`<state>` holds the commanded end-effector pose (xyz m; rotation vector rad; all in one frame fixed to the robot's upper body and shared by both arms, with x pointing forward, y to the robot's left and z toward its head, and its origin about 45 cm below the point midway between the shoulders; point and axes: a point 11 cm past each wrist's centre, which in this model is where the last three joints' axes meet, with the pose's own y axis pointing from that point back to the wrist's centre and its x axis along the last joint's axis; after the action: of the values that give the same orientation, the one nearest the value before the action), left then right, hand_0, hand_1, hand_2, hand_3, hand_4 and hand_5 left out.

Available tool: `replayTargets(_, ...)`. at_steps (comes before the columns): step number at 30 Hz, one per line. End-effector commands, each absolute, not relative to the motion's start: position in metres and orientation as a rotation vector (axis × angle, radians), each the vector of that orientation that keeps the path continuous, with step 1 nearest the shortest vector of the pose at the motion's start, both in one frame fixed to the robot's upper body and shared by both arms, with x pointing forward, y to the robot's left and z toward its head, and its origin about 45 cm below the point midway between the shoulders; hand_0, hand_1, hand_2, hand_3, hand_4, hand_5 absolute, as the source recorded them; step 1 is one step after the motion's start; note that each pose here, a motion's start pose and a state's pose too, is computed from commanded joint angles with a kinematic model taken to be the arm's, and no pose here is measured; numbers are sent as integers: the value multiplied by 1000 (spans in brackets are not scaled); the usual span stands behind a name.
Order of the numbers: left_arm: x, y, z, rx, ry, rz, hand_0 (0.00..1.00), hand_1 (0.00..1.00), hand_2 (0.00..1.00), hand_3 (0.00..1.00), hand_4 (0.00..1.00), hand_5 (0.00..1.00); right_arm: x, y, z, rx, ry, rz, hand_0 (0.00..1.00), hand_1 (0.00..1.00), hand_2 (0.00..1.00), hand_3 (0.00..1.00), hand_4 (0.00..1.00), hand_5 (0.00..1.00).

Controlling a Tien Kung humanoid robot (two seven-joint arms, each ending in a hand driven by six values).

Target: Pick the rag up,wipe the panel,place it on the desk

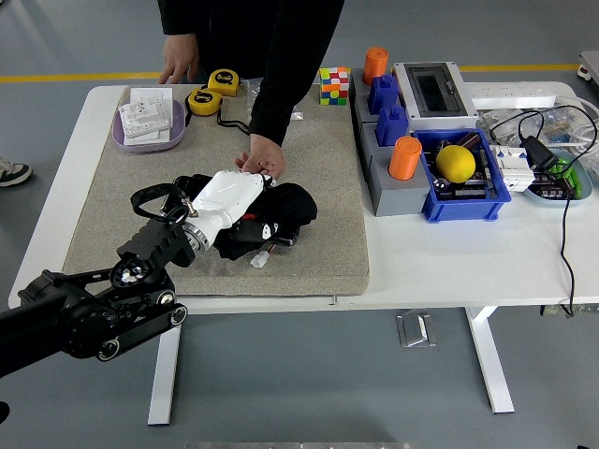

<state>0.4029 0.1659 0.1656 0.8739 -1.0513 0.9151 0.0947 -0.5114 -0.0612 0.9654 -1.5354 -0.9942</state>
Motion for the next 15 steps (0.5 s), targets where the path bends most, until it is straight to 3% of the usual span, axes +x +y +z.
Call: replayTargets(15,409,187,167,899,-1043,965,320,257,332,548,493,136,93,-506,-65,970,-1537,-1007,790,699,721,663,998,500)
